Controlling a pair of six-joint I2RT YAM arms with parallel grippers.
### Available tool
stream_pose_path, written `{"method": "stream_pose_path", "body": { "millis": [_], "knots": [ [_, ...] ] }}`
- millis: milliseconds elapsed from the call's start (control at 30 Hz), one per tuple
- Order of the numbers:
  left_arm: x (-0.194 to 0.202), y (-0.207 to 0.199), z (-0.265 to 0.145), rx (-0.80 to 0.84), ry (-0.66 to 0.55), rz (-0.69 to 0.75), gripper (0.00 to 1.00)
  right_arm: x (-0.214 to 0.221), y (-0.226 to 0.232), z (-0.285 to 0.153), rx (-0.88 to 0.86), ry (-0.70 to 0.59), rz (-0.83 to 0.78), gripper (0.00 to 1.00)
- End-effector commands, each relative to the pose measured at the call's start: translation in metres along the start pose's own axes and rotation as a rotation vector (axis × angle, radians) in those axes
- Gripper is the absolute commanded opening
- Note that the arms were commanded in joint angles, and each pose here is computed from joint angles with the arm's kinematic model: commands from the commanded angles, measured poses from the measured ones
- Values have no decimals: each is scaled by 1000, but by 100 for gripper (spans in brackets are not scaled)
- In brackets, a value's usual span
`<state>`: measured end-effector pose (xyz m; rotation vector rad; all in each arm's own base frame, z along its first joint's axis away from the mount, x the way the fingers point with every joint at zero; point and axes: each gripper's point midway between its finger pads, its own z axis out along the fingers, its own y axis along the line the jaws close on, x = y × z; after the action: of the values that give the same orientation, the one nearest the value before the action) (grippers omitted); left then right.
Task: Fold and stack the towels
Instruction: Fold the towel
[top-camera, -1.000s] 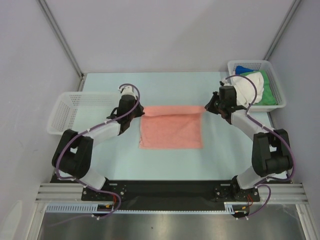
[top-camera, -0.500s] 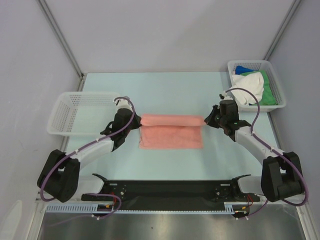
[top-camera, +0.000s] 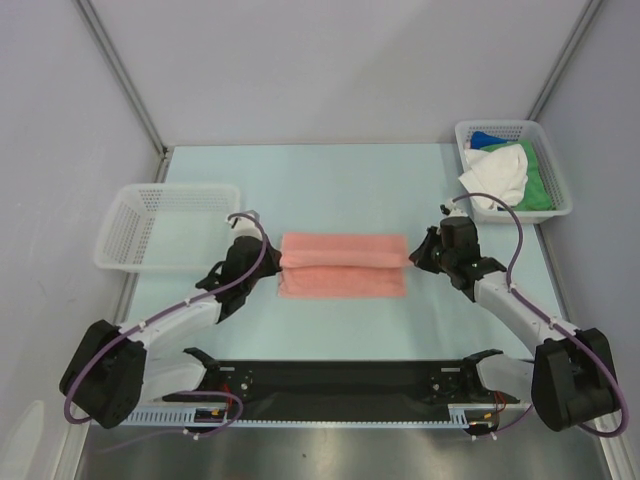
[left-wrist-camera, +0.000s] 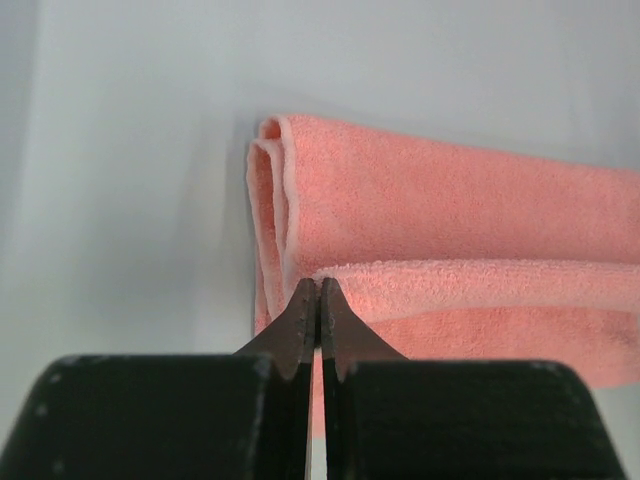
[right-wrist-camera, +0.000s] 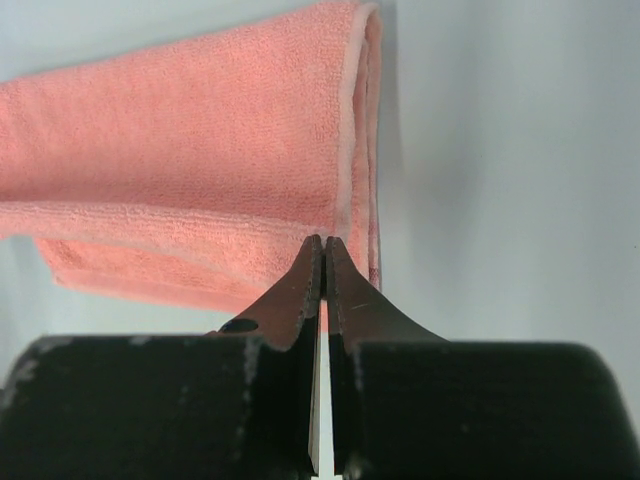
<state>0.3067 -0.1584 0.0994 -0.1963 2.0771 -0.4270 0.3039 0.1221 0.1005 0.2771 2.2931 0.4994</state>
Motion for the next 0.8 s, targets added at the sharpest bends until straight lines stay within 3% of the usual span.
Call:
{"method": "stream_pose_path", "body": {
  "millis": [0, 467, 633, 667, 733, 767],
  "knots": [
    [-3, 6, -7, -22, -39, -24, 0, 3, -2, -7, 10, -13, 9, 0],
    [26, 25, -16, -40, -3, -22, 0, 46, -13, -9, 20, 40, 36, 3],
    [39, 25, -17, -28, 25, -28, 21, 50, -18, -13, 39, 42, 45, 27],
    [34, 23, -20, -18, 11, -31, 35, 45, -21, -14, 58, 21, 47, 38],
    [29, 21, -25, -8, -4, -32, 46, 41, -19, -21, 53, 8, 45, 48],
    [17, 15, -30, 11, -35, -40, 55, 32, -15, -24, 54, -11, 45, 57]
  ]
}}
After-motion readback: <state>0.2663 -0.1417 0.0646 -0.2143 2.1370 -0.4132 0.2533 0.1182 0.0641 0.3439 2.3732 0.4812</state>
